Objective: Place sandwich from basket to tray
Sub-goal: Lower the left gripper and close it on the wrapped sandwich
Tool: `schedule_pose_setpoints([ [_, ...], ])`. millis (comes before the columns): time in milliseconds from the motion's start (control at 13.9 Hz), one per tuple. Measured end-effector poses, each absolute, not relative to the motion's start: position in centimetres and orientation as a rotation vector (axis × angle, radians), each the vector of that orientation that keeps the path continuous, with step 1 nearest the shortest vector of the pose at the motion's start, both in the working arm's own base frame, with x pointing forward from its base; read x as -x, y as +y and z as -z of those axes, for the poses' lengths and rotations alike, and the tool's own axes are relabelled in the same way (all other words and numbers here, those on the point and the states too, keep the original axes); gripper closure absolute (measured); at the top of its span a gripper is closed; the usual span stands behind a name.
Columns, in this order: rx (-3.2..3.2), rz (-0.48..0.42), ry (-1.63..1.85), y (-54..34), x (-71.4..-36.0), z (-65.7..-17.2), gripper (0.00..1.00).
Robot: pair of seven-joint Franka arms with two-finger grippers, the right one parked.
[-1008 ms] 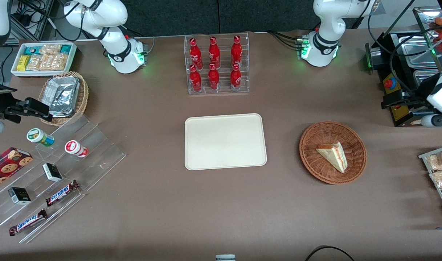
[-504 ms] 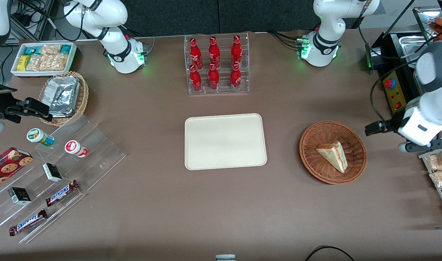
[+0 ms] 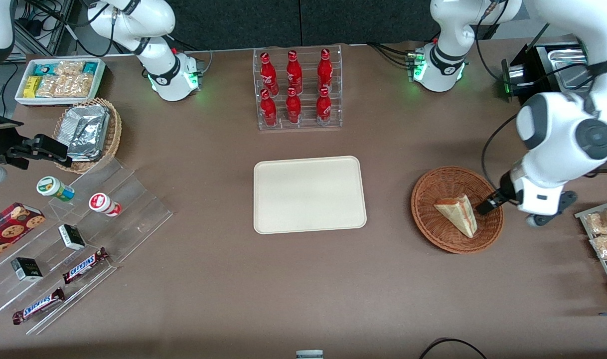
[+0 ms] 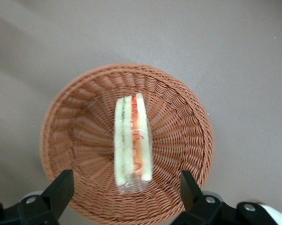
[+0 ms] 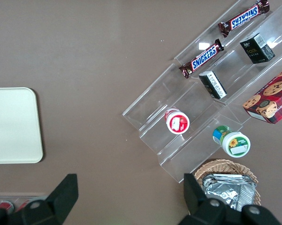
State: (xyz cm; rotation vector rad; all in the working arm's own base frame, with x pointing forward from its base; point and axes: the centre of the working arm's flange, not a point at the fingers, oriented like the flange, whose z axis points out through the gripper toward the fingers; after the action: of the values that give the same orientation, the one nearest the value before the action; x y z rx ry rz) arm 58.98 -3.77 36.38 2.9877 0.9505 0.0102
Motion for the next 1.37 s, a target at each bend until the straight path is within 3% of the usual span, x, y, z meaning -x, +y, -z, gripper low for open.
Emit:
schedule_pose_setpoints([
  [432, -2.935, -0.057, 1.071, -4.9, -58.8, -31.0, 0.00],
  [1008, -2.958, 0.020, 1.081, -5.2, -58.0, -27.5, 0.00],
  [1296, -2.956, 0.013, 1.081, -5.1, -56.8, -25.4, 0.00],
  [1368, -2.957, 0.014, 1.082, -5.1, -56.8, -25.4, 0.06],
])
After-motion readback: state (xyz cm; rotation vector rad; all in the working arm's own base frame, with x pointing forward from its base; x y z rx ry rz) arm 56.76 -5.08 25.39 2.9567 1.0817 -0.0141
